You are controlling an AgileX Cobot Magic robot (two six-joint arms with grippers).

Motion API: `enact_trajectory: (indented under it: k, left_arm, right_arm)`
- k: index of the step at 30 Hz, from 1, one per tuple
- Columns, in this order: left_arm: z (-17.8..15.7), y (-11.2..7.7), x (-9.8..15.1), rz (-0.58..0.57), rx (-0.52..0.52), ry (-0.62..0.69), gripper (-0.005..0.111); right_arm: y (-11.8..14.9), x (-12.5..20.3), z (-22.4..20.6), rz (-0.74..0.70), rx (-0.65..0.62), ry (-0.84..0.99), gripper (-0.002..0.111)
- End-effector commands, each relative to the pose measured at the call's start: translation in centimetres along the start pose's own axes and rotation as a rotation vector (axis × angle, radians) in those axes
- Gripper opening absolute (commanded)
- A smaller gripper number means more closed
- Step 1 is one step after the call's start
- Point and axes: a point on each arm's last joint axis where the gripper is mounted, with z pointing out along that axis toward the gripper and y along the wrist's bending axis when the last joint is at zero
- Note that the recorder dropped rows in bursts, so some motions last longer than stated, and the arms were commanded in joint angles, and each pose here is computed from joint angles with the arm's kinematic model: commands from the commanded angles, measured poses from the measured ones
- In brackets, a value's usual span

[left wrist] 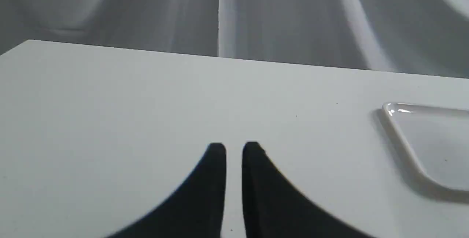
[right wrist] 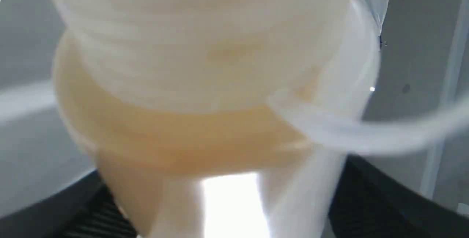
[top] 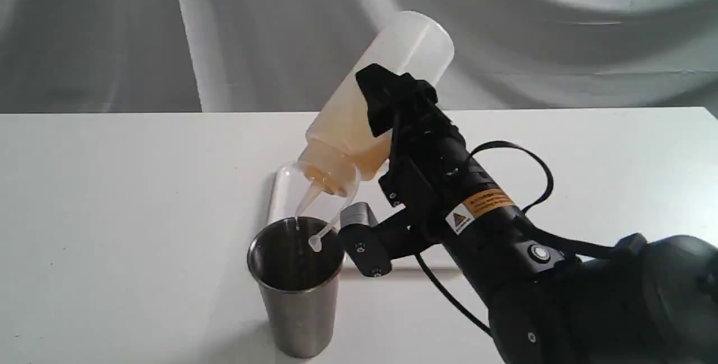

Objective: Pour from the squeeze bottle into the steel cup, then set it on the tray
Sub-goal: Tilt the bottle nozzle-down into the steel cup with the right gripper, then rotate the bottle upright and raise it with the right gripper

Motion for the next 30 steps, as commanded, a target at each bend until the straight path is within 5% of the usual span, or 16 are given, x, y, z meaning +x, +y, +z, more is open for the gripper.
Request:
enact_trajectory:
  k: [1,18,30]
  left_arm:
    - [0.1,0.0,0.2,-0.005,0.005,0.009,0.008]
    - [0.1,0.0,0.2,-0.005,0.005,0.009,0.008]
    - [0.1,0.0,0.2,-0.005,0.005,0.009,0.008]
  right_arm:
    - [-0.7,0.9,0.1,0.008,0.04,0.07,0.0]
    - [0.6,1.9,-0.1,0.355,-0.064,0.203,0.0]
    - [-1.4,4.1,-0.9,0.973,0.011,0.344,0.0]
